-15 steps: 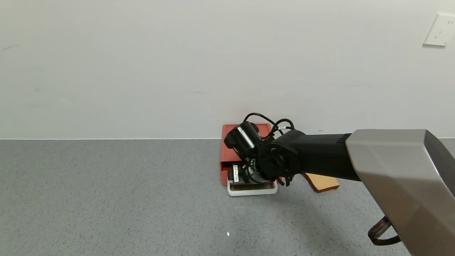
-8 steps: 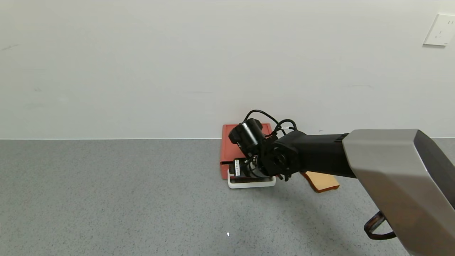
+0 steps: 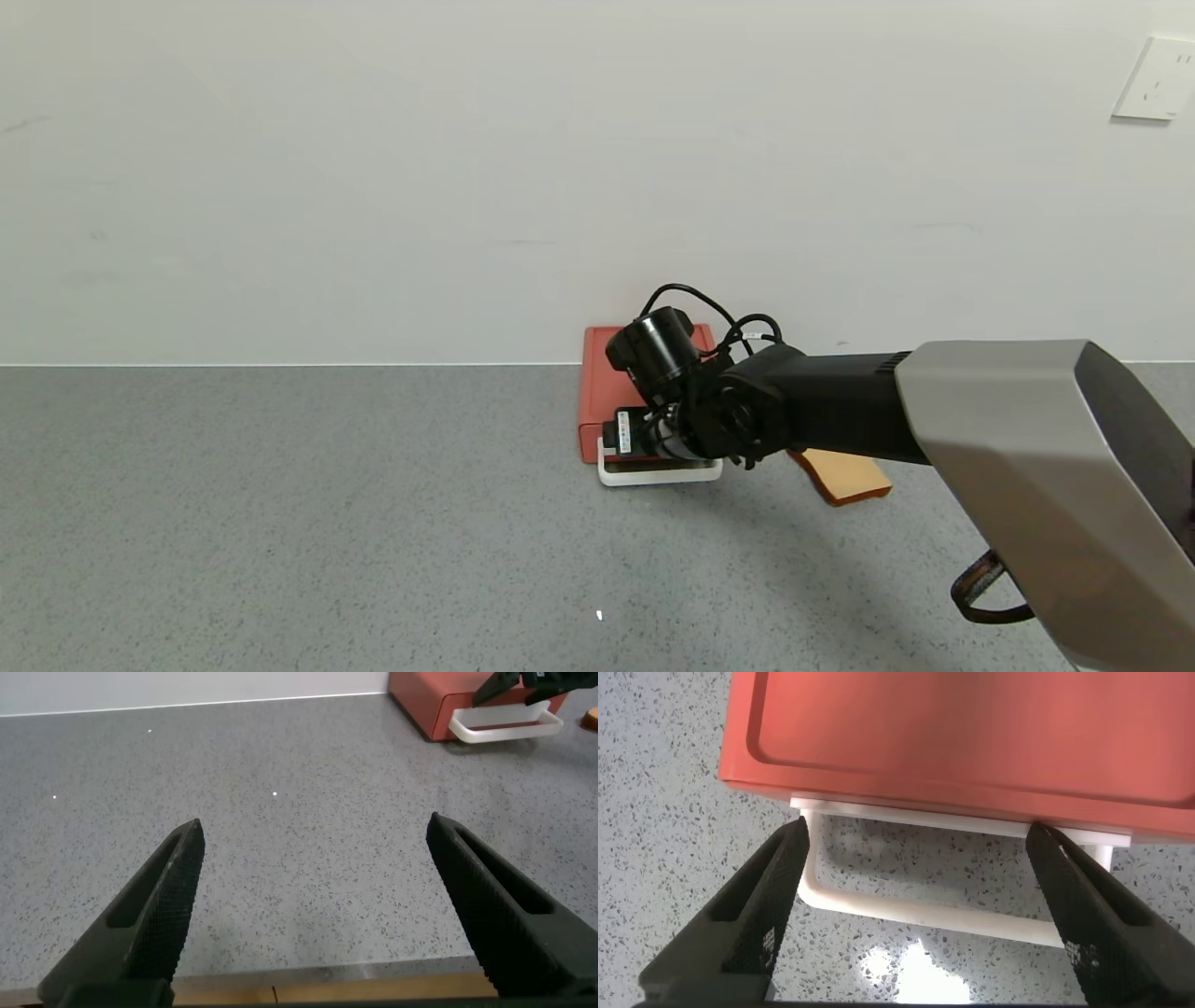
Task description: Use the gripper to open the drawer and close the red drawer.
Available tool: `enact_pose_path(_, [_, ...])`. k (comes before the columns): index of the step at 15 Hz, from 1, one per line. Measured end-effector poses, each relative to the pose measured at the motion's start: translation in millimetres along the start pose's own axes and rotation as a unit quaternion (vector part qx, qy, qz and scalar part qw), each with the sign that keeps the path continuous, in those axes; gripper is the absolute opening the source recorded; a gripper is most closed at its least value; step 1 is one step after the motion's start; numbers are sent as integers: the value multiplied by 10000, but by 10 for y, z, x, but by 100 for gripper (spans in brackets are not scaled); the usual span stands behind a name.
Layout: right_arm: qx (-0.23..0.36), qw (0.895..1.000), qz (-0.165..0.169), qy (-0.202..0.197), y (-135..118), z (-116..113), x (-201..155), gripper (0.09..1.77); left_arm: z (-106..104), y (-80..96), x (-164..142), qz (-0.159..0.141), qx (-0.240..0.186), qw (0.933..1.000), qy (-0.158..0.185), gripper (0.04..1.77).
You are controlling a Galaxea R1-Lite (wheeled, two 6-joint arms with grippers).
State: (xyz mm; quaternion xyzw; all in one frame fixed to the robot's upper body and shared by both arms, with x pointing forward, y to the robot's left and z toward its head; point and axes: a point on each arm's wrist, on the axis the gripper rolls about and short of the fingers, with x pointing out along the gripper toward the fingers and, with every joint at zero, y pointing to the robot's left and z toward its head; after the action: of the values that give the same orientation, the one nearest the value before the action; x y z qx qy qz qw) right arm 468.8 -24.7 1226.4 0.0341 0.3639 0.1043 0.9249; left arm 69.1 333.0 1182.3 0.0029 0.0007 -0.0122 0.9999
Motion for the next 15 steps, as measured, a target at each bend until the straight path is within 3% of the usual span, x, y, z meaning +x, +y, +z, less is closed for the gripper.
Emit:
enact_pose_path(6, [-39,10000,42,-7,4,19,-44,171,0,0,0,0,0,10000,0,172])
enact_pose_path(10, [-175,9998,88,55,25,82,-301,171,-1,0,0,0,-5,10000,6,172])
enact_pose_path(12, [-274,9994,206,-51,28,163,-505,171,-1,0,0,2,-2,10000,6,172])
enact_pose_path(15, [-535,9960,714,-86,-68,299,-874,171,-2,0,0,0,0,10000,10,172])
